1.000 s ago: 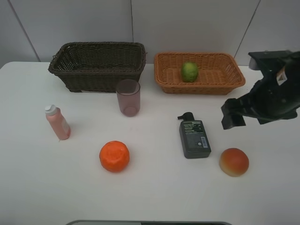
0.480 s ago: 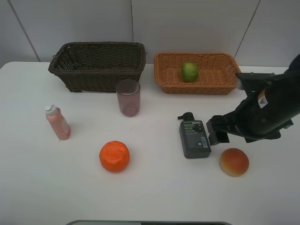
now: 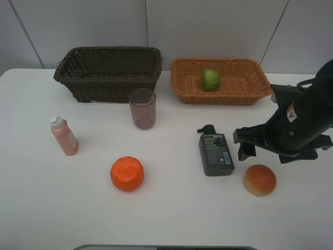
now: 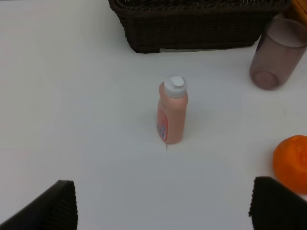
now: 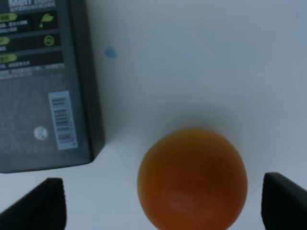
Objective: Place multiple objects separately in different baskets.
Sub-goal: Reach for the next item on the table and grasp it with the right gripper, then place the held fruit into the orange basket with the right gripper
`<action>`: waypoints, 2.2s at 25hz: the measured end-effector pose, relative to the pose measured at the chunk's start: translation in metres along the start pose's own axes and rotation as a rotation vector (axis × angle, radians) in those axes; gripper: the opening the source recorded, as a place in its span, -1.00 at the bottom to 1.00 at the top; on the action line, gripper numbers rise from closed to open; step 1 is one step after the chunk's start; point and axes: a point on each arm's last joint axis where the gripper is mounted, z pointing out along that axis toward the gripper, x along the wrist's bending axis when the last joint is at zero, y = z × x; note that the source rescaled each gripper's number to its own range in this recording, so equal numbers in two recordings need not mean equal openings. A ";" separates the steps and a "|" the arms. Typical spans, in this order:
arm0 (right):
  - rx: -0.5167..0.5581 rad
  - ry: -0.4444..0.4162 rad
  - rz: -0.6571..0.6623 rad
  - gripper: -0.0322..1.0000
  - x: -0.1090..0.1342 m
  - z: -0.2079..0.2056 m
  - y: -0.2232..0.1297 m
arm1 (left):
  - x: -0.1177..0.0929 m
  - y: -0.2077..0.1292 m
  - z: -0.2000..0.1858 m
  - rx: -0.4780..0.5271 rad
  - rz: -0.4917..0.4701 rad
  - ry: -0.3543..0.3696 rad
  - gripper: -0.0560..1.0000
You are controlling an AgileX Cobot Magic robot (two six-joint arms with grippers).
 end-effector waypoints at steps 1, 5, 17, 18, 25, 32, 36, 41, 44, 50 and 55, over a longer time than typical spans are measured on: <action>0.006 -0.006 0.010 0.48 -0.002 0.002 0.001 | 0.000 0.000 0.000 0.000 0.000 0.000 0.85; 0.031 -0.028 0.049 0.48 -0.011 0.010 0.004 | 0.000 0.000 0.000 0.000 0.000 0.000 0.85; 0.060 -0.008 0.050 0.48 -0.014 0.039 -0.016 | 0.000 0.000 0.000 0.000 0.000 0.000 0.85; 0.067 -0.010 0.049 0.48 -0.014 0.042 -0.016 | 0.000 0.000 0.000 0.000 0.000 0.000 0.85; 0.097 -0.003 0.055 0.48 -0.009 0.064 -0.016 | 0.000 0.000 0.000 0.000 0.000 0.000 0.85; 0.116 -0.009 0.055 0.48 -0.008 0.072 -0.017 | 0.000 0.000 0.000 0.000 0.000 0.000 0.85; 0.117 -0.010 0.054 0.11 -0.008 0.072 -0.017 | 0.000 0.000 0.000 0.000 0.000 0.000 0.85; 0.117 -0.009 0.054 -0.77 -0.008 0.073 -0.017 | 0.000 0.000 0.000 0.000 0.000 0.000 0.85; 0.117 -0.009 0.054 -0.77 -0.008 0.073 -0.017 | 0.000 0.000 0.000 0.000 0.000 0.000 0.85; 0.116 -0.009 0.054 -0.77 -0.008 0.073 -0.017 | 0.000 0.000 0.000 0.000 0.000 0.000 0.85; 0.116 -0.009 0.055 -0.77 -0.008 0.073 -0.017 | 0.000 0.000 0.000 0.000 0.000 0.000 0.85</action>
